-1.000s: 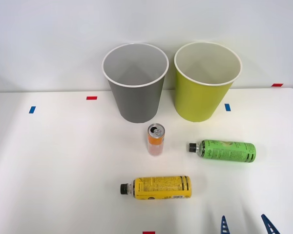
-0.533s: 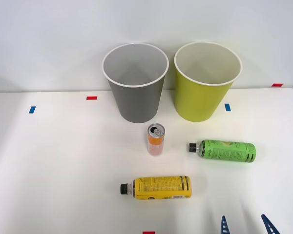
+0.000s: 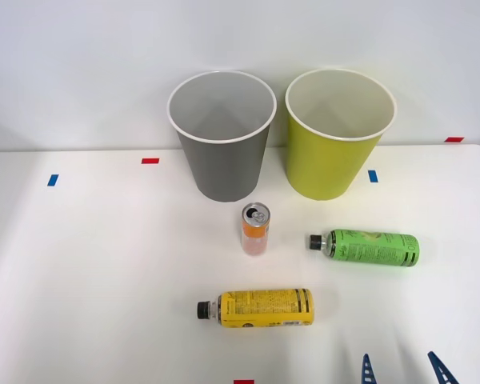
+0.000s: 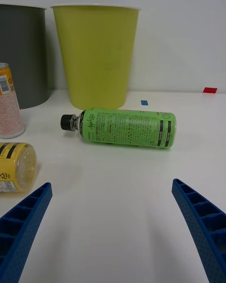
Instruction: Put cans in the gray bin, plastic bottles in the light green bin
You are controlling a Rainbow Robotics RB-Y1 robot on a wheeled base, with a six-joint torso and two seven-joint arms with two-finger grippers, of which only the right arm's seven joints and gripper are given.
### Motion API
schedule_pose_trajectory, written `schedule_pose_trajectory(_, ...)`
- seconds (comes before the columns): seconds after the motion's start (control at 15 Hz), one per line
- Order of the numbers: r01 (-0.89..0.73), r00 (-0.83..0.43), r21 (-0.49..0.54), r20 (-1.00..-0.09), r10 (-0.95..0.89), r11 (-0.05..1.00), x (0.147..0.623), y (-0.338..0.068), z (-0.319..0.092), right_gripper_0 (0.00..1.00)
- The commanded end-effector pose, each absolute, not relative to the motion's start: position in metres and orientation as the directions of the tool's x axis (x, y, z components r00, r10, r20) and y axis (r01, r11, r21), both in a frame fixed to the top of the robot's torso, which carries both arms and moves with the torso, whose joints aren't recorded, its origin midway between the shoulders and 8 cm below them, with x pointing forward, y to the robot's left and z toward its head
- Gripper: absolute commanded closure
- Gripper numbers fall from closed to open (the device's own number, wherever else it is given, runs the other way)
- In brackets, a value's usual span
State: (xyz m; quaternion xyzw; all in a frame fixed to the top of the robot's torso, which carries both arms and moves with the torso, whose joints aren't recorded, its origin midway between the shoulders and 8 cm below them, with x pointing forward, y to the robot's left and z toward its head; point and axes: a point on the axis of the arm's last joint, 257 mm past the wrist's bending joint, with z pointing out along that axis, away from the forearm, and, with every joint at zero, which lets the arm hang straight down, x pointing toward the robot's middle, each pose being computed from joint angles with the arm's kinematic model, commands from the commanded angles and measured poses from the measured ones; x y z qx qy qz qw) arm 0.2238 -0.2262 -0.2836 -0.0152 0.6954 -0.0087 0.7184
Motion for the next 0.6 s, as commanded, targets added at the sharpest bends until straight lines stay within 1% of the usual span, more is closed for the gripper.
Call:
schedule_pose_trajectory(0.07, -0.009, 0.033, -0.034, -0.999, -0.034, 0.999, 0.2238, -0.2262, -0.2836, 0.12)
schedule_pose_trajectory(0.6, -0.009, 0.033, -0.034, -0.999, -0.034, 0.999, 0.2238, -0.2262, -0.2836, 0.12)
